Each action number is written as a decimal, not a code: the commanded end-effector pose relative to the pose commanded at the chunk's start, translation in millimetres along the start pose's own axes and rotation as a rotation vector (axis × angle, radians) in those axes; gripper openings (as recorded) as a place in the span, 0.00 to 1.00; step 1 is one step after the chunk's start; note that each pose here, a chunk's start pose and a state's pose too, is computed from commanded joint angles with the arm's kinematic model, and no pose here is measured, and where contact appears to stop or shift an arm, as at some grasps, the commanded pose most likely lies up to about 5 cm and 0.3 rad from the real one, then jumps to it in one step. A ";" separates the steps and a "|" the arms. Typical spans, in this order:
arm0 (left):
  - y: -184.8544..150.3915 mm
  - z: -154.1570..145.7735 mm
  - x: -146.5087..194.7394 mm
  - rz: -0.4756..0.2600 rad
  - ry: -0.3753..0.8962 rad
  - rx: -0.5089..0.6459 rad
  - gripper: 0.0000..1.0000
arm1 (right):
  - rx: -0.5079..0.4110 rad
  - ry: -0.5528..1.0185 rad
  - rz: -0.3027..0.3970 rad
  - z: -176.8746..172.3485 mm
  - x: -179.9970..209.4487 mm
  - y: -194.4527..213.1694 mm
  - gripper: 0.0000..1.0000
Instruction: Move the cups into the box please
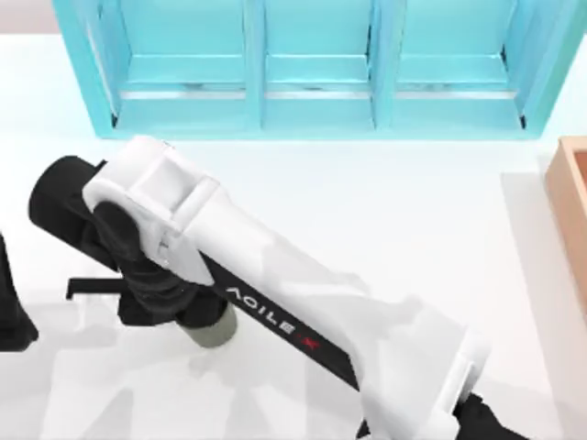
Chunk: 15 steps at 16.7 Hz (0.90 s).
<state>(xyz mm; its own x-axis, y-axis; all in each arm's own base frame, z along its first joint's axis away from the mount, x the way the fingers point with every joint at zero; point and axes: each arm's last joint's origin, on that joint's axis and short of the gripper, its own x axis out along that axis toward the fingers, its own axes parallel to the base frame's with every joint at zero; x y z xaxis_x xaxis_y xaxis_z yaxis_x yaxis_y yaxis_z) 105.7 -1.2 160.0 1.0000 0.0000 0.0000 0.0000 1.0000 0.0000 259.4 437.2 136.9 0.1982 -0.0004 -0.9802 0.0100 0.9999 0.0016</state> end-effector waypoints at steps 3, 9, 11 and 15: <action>0.0 0.0 0.0 0.000 0.000 0.000 1.00 | 0.000 0.000 0.000 0.0 0.0 0.0 0.00; 0.0 0.0 0.0 0.000 0.000 0.000 1.00 | -0.004 -0.013 0.033 -1.8 -4.3 5.7 0.00; 0.0 0.0 0.0 0.000 0.000 0.000 1.00 | -0.005 -0.013 0.030 0.1 -6.3 6.5 0.00; 0.0 0.0 0.0 0.000 0.000 0.000 1.00 | -0.008 -0.012 0.020 11.7 -19.8 8.7 0.00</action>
<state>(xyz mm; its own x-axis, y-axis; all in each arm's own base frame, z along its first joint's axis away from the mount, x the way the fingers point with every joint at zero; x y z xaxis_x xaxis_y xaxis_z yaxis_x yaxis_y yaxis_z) 105.7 -1.2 160.0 1.0000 0.0000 0.0000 0.0000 1.0000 0.0000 267.1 445.8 158.6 0.2099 0.0193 -0.9775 -0.0019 0.9998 0.0193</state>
